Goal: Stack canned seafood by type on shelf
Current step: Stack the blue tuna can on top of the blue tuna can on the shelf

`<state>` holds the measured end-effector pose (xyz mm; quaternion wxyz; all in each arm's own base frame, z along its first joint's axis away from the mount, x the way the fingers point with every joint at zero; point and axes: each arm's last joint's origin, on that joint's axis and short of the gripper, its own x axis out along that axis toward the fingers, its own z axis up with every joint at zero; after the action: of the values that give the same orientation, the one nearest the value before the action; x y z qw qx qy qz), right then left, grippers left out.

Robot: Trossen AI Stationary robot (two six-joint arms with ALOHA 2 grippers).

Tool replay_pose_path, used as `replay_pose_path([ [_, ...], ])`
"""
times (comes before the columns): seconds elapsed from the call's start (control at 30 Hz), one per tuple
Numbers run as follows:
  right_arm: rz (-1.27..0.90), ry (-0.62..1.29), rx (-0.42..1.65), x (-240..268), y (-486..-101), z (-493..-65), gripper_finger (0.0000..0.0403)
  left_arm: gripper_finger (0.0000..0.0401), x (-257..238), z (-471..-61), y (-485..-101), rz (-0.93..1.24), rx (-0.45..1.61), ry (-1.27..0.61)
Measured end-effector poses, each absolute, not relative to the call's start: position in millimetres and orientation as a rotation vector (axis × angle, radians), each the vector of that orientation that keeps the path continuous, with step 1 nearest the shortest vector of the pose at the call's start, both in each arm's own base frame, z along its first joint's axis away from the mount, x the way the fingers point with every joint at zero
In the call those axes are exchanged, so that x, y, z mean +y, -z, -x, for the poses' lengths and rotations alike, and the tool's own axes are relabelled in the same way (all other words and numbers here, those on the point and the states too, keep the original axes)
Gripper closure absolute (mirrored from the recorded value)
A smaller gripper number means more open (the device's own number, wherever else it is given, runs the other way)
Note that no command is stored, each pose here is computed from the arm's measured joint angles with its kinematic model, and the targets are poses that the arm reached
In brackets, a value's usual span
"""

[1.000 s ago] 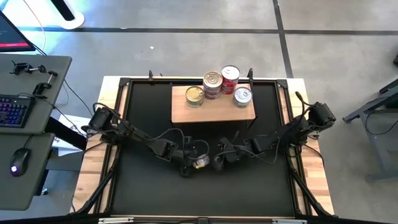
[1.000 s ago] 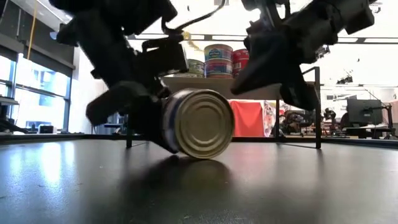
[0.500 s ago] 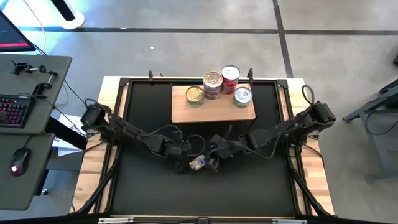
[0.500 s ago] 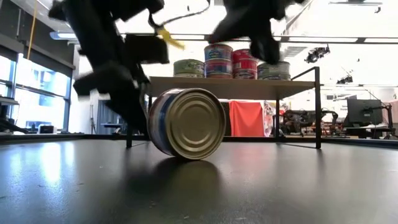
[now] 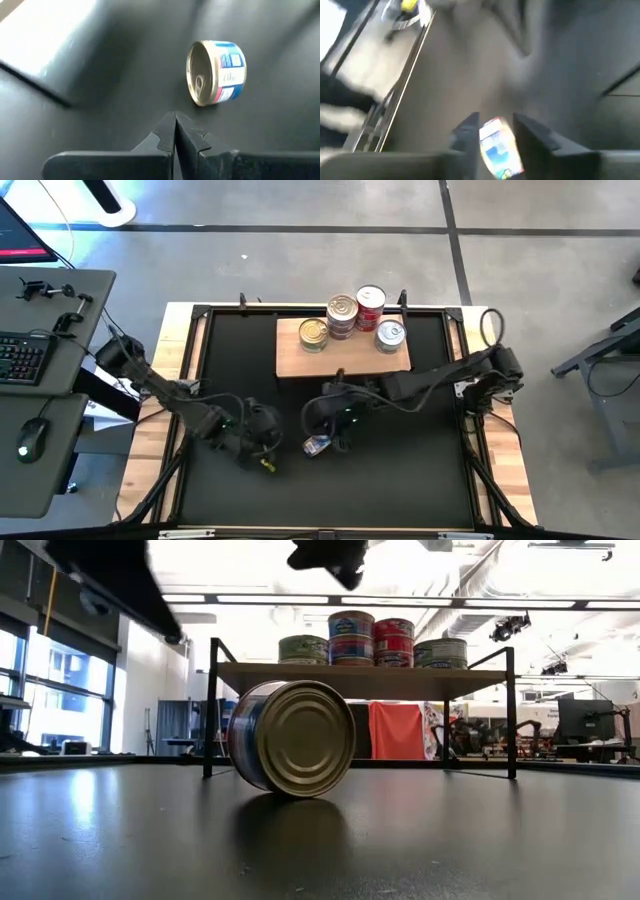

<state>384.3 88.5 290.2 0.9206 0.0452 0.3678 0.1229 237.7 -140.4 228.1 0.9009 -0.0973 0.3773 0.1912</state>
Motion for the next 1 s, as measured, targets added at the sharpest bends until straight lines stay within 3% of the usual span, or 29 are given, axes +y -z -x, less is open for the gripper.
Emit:
replay_pose_path([
  [0.23,0.059,-0.443,0.988,101,-265,-426,0.0147,0.0401,-158,-218,-236,0.432,0.708,-0.435],
  [0.37,0.096,-0.547,1.032,98,-267,-442,0.0091,0.0401,-158,-211,-249,0.485,0.660,-0.408],
  [1.0,0.255,-0.482,1.242,98,-218,-453,0.0075,0.0401,-134,-186,-276,0.435,0.620,-0.421],
])
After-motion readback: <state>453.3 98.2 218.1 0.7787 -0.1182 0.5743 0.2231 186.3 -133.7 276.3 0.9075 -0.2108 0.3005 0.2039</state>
